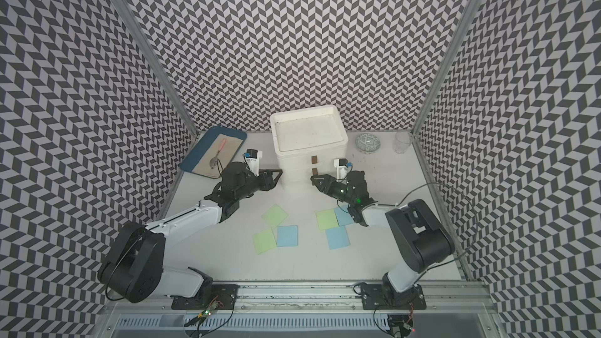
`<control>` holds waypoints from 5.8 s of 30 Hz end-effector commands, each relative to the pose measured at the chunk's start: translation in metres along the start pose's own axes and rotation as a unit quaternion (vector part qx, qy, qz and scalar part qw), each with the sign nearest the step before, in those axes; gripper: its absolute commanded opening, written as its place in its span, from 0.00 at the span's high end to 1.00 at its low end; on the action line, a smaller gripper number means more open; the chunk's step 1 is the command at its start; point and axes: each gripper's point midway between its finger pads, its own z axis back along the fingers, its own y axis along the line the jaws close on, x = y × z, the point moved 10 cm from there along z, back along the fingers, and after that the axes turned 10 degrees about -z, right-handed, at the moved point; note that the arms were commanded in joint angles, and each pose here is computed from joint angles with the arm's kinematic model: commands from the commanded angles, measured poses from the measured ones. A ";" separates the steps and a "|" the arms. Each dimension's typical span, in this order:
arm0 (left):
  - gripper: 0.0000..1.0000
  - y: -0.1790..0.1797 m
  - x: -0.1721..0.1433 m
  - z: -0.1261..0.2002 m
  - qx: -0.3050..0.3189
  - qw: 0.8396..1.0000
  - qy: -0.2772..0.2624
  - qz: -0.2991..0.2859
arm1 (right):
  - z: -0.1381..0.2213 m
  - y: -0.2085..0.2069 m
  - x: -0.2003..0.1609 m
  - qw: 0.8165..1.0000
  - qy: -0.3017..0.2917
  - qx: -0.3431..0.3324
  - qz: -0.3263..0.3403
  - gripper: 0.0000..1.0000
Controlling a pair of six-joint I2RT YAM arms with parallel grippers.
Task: Please put the sticky notes in the drawer by color
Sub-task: Close the drawer in the storage box, then open the drawer in the storage box, then pick up the sticky notes from the center of the board.
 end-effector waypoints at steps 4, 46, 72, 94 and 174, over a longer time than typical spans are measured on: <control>0.41 0.001 0.000 -0.001 -0.003 1.000 0.000 -0.004 | -0.014 -0.001 0.009 0.995 -0.029 0.083 -0.049 0.53; 0.41 -0.008 0.006 0.025 -0.014 0.999 -0.050 -0.014 | 0.053 0.018 -0.043 1.000 -0.018 -0.007 0.012 0.87; 0.41 -0.012 0.006 0.026 -0.021 0.998 -0.053 -0.016 | 0.096 0.031 -0.075 0.998 -0.002 -0.057 0.033 0.72; 0.41 -0.010 0.000 0.023 -0.023 0.999 -0.049 -0.003 | 0.095 -0.019 -0.116 0.884 0.081 -0.440 0.136 0.00; 0.40 -0.039 0.010 0.025 -0.189 0.980 -0.066 0.008 | 0.092 0.131 -0.108 0.926 -0.041 -0.195 0.322 0.25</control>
